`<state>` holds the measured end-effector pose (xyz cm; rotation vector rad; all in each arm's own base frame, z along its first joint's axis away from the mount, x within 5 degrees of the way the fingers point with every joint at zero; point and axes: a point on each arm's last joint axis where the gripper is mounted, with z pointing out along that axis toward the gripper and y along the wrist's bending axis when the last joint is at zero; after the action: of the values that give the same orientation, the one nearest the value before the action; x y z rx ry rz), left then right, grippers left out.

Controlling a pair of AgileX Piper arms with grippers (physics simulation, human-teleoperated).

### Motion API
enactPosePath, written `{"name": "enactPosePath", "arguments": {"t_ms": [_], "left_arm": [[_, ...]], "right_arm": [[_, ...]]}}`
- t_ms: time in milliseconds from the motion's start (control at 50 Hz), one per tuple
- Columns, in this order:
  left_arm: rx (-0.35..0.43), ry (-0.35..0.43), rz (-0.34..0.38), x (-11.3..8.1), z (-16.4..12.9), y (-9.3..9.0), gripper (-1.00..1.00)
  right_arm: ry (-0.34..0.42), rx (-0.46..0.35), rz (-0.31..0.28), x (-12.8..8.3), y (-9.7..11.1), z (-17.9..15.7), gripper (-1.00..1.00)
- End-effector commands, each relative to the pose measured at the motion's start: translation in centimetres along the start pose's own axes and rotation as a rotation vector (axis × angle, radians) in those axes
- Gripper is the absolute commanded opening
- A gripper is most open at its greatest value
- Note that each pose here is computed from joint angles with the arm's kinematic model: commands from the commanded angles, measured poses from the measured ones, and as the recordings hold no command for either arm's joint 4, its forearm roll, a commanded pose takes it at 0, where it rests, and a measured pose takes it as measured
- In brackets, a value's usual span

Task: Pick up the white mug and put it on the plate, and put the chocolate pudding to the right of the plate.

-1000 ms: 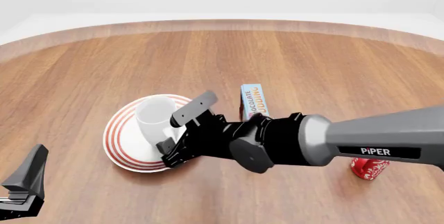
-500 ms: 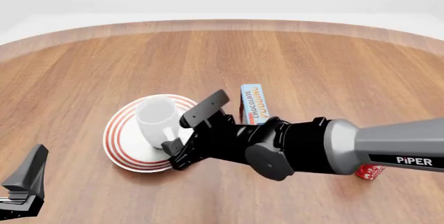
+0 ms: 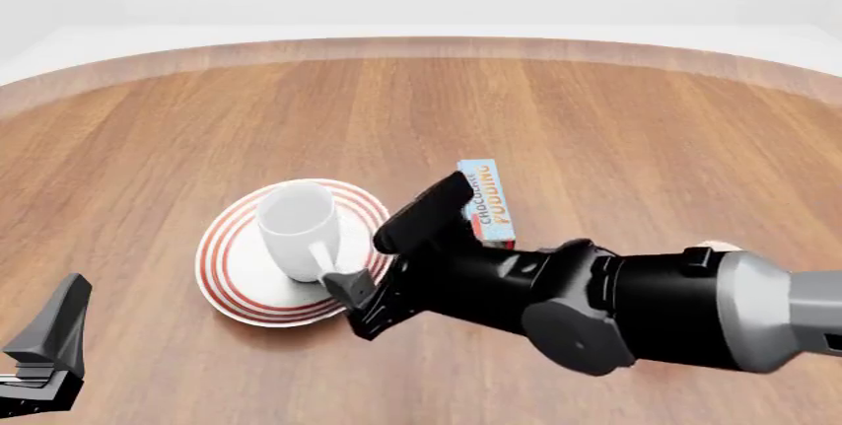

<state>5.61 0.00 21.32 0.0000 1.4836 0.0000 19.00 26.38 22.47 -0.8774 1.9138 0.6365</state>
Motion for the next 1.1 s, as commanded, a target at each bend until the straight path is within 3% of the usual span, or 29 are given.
{"name": "enactPosePath", "arguments": {"t_ms": [20,780,1100], "left_arm": [[0.000,0.000,0.000,0.0,0.0,0.0,1.00],[0.000,0.000,0.000,0.0,0.0,0.0,1.00],[0.000,0.000,0.000,0.0,0.0,0.0,1.00]], "right_arm": [[-0.033,-0.009,-0.010,0.2,0.2,-2.2,1.00],[-0.099,0.002,-0.007,1.9,-0.4,-7.6,1.00],[-0.128,0.023,0.021,3.2,-1.1,-10.1,1.00]]}}
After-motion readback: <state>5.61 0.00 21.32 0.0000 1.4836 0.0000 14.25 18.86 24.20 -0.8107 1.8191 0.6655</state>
